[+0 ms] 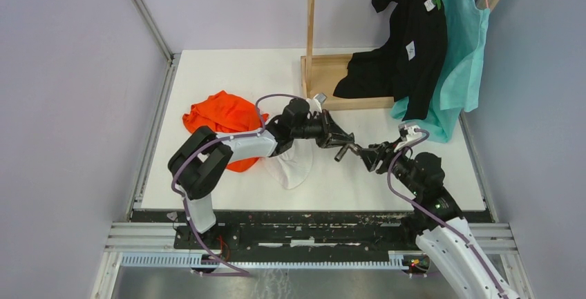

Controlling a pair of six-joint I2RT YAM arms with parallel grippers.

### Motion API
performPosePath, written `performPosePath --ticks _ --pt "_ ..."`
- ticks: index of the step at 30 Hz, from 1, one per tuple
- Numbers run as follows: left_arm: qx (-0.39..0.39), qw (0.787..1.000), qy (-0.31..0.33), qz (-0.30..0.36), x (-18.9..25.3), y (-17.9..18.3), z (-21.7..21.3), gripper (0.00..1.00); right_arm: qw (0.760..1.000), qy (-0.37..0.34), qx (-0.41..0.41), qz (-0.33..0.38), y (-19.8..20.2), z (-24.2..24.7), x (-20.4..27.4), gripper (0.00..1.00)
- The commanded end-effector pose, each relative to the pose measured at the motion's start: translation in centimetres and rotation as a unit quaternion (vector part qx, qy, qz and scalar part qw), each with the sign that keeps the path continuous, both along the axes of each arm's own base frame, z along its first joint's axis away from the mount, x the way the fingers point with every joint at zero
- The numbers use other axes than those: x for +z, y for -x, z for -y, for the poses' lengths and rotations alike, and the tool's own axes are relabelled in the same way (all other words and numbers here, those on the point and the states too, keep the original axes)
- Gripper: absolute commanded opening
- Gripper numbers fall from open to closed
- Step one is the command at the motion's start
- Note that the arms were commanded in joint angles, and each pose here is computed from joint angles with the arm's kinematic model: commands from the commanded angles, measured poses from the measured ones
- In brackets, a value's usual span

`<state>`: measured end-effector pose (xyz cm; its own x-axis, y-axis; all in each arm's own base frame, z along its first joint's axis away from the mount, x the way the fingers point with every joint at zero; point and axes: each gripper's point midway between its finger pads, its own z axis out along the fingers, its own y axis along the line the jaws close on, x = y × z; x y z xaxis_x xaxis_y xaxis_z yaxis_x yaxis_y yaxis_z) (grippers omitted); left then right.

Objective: Install the water faucets

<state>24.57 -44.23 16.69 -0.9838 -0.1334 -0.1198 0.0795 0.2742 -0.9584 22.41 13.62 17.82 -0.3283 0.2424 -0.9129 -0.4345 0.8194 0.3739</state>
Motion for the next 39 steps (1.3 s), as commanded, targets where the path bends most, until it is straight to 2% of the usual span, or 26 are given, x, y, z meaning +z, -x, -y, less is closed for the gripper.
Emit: performPosePath --ticks 1,5,9,13,19,24,30,34,38,39 --pt "0.036 0.999 0.015 0.006 1.6 -2.3 0.6 0.03 0.985 -0.078 0.147 0.047 3.8 -4.5 5.5 0.54" --pt "0.031 0.999 0.01 0.017 1.8 -2.5 0.6 0.03 0.98 -0.092 0.175 0.027 5.0 -5.1 6.2 0.5" --pt "0.025 0.999 0.006 0.026 2.0 -2.6 0.5 0.03 0.979 -0.115 0.165 -0.038 4.4 -5.6 5.9 0.48" --pt "0.02 0.999 0.007 0.029 2.1 -2.5 0.4 0.03 0.98 -0.127 0.099 -0.113 2.5 -5.0 4.5 0.42" --pt "0.022 0.999 0.004 0.036 2.1 -2.7 0.0 0.03 0.976 -0.169 0.032 -0.134 0.9 -4.0 4.4 0.42" --pt "0.02 0.997 -0.014 0.067 2.3 -2.9 -0.9 0.03 0.973 -0.095 -0.089 -0.193 0.6 0.0 0.5 0.41" --pt "0.02 0.99 -0.065 0.122 2.4 -3.0 -2.3 0.03 0.93 -0.019 -0.253 -0.267 1.8 5.9 -2.9 0.44" --pt "0.009 0.983 -0.096 0.154 1.9 -2.6 -3.1 0.03 0.911 0.023 -0.269 -0.312 2.7 6.6 -3.7 0.45" --pt "-0.01 0.97 -0.145 0.195 1.3 -1.7 -3.0 0.1 0.892 0.036 -0.265 -0.363 3.7 6.2 -5.1 0.55" --pt "-0.015 0.966 -0.165 0.201 0.8 -1.3 -3.2 0.12 0.891 0.03 -0.26 -0.37 3.8 5.8 -5.3 0.62"
